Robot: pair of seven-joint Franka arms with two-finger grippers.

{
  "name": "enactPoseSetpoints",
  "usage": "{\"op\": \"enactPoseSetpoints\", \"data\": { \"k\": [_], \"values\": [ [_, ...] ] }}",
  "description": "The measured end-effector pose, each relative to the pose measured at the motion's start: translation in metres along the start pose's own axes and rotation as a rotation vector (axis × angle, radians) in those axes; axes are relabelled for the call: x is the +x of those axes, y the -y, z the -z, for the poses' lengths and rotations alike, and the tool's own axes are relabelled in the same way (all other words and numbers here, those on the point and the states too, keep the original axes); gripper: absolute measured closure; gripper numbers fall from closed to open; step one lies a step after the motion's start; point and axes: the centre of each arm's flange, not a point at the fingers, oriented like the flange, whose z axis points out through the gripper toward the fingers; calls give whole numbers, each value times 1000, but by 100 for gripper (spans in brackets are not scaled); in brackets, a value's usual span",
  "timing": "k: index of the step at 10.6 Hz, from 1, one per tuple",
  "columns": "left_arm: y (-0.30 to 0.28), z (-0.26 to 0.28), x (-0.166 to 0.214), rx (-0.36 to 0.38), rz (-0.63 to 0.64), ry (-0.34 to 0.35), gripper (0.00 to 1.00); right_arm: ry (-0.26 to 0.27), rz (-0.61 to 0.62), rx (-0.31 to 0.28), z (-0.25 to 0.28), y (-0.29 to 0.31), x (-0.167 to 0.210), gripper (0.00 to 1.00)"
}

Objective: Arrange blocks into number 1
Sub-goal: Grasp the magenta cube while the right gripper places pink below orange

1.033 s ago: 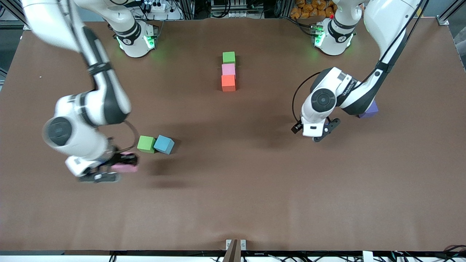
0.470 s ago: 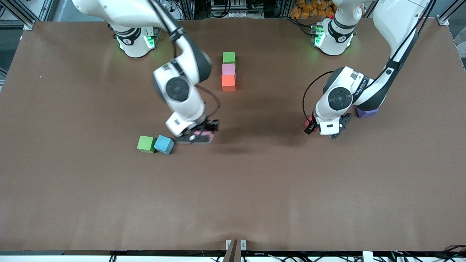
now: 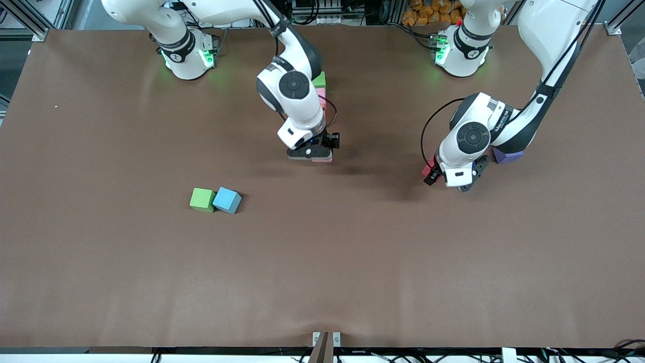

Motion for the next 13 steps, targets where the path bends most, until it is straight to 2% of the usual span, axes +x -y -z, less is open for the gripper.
{"op": "enactPoseSetpoints", "data": {
  "k": [5, 7, 10, 12, 13],
  "values": [
    [4, -20, 4, 6, 18, -11, 0, 38, -46, -38, -15, -9, -24, 28],
    [3, -28, 5, 3, 16, -8, 0, 74, -37, -79, -24, -12, -38, 28],
    [0, -37, 3, -3, 15, 2, 1, 95, -21, -97, -33, -14, -53, 28],
    [1, -37, 5, -7, 19, 3, 29, 98, -7, -97, -33, -10, -60, 28],
    [0, -36, 6, -10, 20, 2, 38, 98, -2, -98, -34, -8, -63, 28]
  ]
}}
